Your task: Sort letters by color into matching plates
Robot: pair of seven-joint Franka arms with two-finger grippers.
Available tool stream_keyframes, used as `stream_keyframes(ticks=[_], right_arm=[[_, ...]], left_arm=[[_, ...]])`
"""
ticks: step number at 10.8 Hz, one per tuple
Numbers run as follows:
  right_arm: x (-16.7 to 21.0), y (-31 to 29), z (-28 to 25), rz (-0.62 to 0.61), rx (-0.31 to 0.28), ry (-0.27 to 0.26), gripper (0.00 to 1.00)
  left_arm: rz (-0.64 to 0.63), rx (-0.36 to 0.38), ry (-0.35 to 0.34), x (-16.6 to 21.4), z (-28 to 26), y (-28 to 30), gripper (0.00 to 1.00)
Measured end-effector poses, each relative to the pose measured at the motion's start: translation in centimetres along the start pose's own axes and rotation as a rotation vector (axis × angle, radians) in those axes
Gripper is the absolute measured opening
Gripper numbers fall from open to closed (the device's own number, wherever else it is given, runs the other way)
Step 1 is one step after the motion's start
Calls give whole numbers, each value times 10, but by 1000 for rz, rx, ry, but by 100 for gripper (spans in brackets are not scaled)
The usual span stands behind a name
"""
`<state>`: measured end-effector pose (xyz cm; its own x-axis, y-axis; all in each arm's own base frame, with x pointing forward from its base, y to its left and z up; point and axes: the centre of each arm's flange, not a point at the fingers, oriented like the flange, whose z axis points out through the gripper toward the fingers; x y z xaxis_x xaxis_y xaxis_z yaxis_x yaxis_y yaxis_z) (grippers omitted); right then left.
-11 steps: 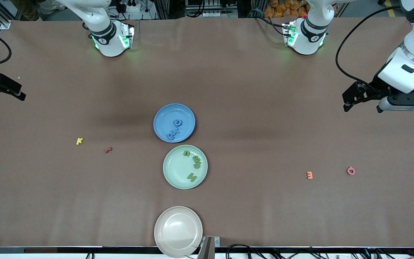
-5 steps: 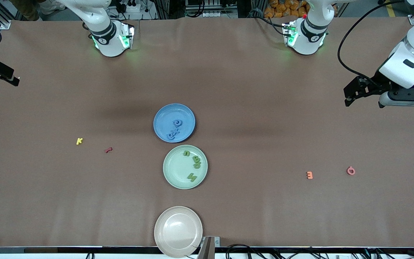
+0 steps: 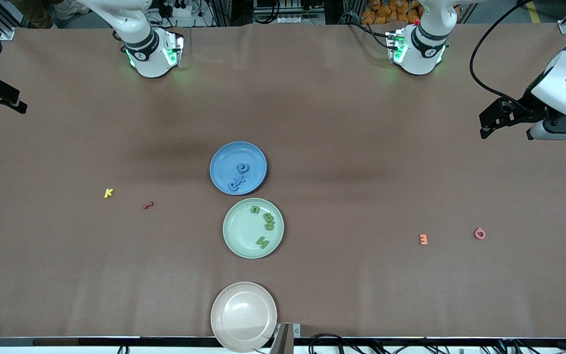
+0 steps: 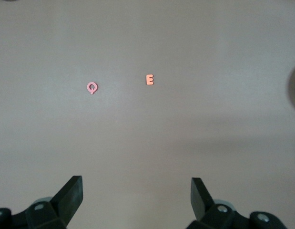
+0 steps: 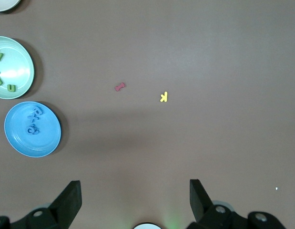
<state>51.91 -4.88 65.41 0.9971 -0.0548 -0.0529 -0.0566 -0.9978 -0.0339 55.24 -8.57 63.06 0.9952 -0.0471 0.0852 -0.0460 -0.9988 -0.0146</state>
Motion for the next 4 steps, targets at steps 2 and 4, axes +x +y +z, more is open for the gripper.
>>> stream_keyframes(ticks=[2,4], right_arm=[[0,-3,0,-7,1,-1,100],[-1,-7,1,-21,1,-8,100]], left_arm=[[0,0,-1,0,0,0,100],[0,0,-1,0,0,0,100]])
